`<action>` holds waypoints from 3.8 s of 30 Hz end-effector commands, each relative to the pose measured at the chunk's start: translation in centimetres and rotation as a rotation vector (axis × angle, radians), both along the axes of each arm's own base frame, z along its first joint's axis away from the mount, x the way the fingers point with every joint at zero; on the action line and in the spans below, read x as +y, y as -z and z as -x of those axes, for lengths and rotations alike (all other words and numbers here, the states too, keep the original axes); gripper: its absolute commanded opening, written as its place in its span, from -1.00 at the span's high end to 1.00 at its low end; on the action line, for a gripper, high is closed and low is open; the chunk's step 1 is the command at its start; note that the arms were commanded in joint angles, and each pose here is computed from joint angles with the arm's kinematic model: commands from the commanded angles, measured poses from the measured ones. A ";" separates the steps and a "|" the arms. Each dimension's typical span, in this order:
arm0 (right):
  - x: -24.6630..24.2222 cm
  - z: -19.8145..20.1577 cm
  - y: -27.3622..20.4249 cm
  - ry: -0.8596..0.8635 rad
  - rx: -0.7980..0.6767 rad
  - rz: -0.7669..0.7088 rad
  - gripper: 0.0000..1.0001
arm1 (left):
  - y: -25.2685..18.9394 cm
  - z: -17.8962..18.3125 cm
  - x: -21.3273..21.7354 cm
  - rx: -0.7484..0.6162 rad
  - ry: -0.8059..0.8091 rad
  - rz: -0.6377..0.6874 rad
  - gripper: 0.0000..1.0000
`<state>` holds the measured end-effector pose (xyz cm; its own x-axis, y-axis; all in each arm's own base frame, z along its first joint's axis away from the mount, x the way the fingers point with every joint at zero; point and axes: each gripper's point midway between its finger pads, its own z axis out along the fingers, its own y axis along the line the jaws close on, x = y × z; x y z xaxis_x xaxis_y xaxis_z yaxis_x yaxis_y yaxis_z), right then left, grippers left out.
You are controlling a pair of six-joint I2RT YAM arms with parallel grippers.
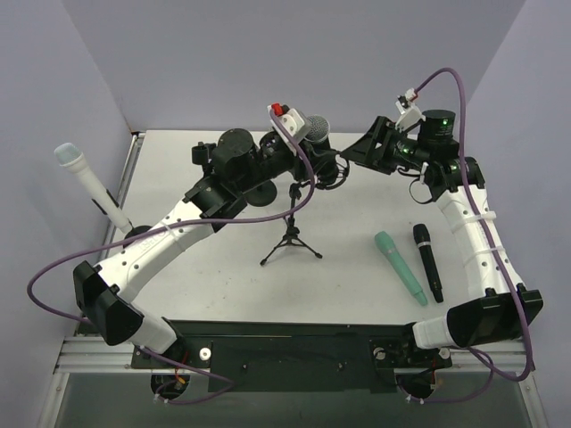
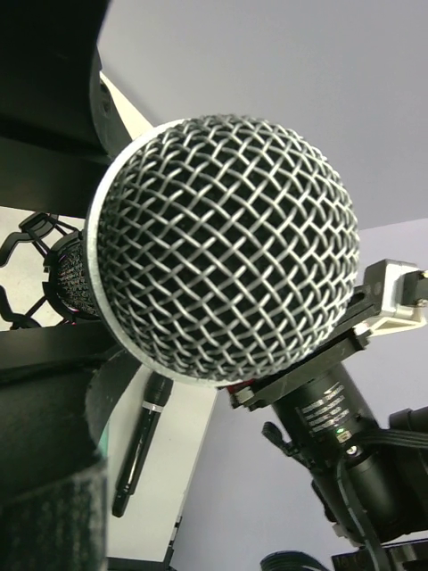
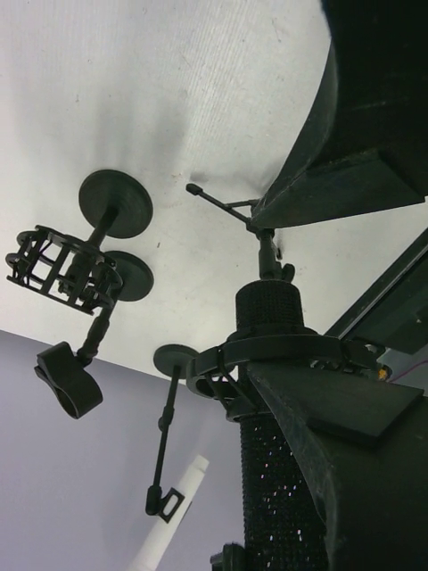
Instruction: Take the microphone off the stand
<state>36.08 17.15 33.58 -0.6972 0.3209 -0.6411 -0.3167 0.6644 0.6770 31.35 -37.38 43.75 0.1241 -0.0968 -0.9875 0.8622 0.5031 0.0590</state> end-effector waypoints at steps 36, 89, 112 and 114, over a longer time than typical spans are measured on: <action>1.9 8.7 -12.2 -0.404 -0.786 0.500 -0.48 | -13.2 4.5 5.0 0.032 0.026 0.285 1.00; -15.3 5.7 2.5 -0.037 -0.303 1.011 1.00 | -11.4 5.5 8.7 -0.102 -0.010 0.225 -0.64; -32.5 14.4 24.8 -0.112 0.653 1.239 1.00 | -6.6 4.3 11.0 -0.224 -0.109 0.007 -0.57; -32.0 14.8 25.7 -0.134 0.677 1.210 1.00 | -6.3 4.3 11.4 -0.215 -0.118 -0.005 -0.57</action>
<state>22.42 -15.28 8.56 -0.9622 -0.2694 -0.0395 -0.2473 0.9253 -0.2875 27.21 -27.64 49.34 0.2700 -0.1136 -0.9561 0.8074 0.5677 0.1605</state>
